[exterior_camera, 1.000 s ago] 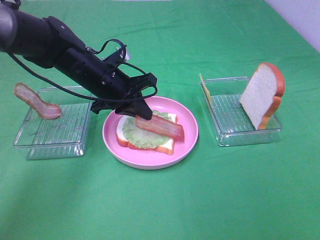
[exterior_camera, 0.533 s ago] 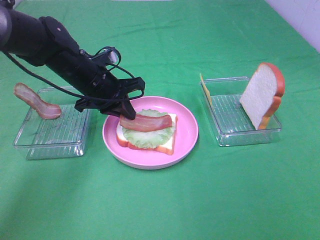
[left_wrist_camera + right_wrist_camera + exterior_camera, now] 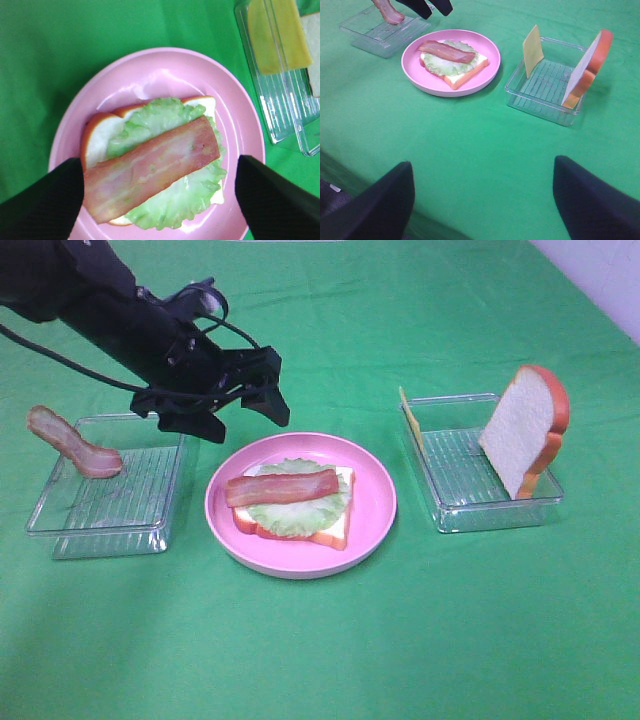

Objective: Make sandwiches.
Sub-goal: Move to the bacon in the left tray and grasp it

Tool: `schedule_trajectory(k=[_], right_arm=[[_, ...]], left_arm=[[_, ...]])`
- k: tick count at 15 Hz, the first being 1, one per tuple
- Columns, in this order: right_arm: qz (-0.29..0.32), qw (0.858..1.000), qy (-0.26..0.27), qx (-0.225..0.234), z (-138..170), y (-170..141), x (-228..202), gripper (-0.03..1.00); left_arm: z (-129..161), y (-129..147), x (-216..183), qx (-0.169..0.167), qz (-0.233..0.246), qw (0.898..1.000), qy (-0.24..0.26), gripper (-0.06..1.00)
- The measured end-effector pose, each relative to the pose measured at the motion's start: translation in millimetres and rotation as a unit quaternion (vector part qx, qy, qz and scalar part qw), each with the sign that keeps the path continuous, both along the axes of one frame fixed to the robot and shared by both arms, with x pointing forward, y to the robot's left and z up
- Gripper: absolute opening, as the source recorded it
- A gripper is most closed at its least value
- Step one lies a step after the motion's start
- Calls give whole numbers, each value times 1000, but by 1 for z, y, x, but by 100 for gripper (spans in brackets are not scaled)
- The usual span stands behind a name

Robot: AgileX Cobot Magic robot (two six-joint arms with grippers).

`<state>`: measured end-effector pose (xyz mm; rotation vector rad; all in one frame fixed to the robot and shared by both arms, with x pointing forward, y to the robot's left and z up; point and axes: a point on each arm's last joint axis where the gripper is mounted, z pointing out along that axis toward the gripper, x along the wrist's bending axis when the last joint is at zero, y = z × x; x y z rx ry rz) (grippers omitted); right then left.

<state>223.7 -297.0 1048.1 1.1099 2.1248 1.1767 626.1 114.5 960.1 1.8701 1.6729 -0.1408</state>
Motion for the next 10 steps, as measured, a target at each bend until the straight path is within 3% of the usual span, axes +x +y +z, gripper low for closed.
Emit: schedule_trajectory(k=[2, 5, 10], right_arm=[[0, 1000, 0, 0, 0, 0, 0, 73], [0, 1000, 0, 0, 0, 0, 0, 73], [0, 1000, 0, 0, 0, 0, 0, 73]], left_arm=[[37, 14, -6, 43, 32, 998, -34, 78], [62, 28, -15, 86, 63, 993, -45, 78], [96, 57, -19, 231, 85, 969, -1, 78]])
